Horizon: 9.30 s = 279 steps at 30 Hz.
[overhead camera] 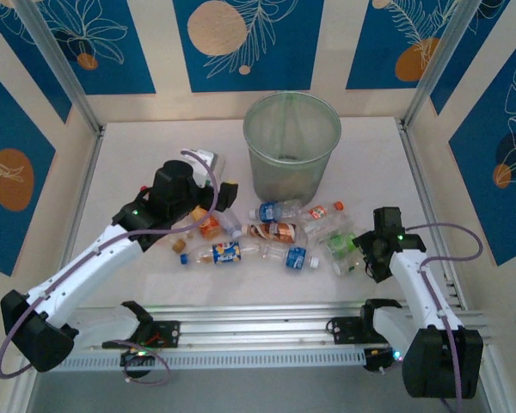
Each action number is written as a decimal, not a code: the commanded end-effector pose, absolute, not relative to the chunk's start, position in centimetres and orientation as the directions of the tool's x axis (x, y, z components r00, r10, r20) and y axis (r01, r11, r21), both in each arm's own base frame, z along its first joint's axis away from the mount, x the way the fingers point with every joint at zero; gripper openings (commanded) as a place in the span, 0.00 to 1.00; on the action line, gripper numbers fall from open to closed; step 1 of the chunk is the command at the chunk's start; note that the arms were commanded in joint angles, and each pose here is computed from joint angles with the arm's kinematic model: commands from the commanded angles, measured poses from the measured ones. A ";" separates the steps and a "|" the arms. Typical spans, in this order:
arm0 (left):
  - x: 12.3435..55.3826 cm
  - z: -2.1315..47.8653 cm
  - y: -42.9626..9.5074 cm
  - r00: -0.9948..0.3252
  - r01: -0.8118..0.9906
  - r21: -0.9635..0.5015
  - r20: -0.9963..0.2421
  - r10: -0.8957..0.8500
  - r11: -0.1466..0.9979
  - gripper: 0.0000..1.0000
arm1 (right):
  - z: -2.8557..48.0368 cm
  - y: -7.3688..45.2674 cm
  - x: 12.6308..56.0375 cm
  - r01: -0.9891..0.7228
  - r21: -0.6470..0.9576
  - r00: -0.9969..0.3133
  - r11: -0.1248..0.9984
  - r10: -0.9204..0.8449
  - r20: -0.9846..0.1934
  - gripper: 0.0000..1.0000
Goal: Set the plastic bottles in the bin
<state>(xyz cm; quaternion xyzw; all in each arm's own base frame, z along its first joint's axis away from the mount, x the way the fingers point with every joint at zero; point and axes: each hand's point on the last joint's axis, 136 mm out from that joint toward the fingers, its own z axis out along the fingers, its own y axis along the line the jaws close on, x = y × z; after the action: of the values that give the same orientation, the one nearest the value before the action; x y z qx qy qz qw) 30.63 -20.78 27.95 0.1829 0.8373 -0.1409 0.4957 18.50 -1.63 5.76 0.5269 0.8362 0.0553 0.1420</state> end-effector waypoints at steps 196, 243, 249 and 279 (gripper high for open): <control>27.9 22.0 -7.1 -0.643 -0.175 -0.101 -0.741 -0.191 0.979 1.00 | 36.4 26.8 32.2 -0.543 -0.489 -0.194 0.683 -0.668 -0.718 0.99; 21.0 30.7 6.2 -0.193 -0.586 -0.221 -0.896 -0.400 0.780 0.99 | 7.8 41.0 21.5 -0.980 -0.128 -0.103 0.153 -0.938 -0.332 0.87; 20.8 30.7 6.3 -0.197 -0.588 -0.218 -0.895 -0.399 0.779 0.99 | 6.7 41.7 21.6 -0.987 -0.100 -0.087 0.127 -0.939 -0.333 0.87; 21.0 31.2 6.1 -0.192 -0.576 -0.221 -0.900 -0.393 0.787 1.00 | 2.3 41.7 21.9 -0.996 -0.048 -0.056 0.072 -0.961 -0.272 0.78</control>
<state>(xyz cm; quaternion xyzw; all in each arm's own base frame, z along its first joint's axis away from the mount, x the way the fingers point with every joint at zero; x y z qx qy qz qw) 21.28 5.62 29.83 -0.3084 0.7800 0.0780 0.5389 22.25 40.93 2.12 -0.6677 0.7324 0.0576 0.1202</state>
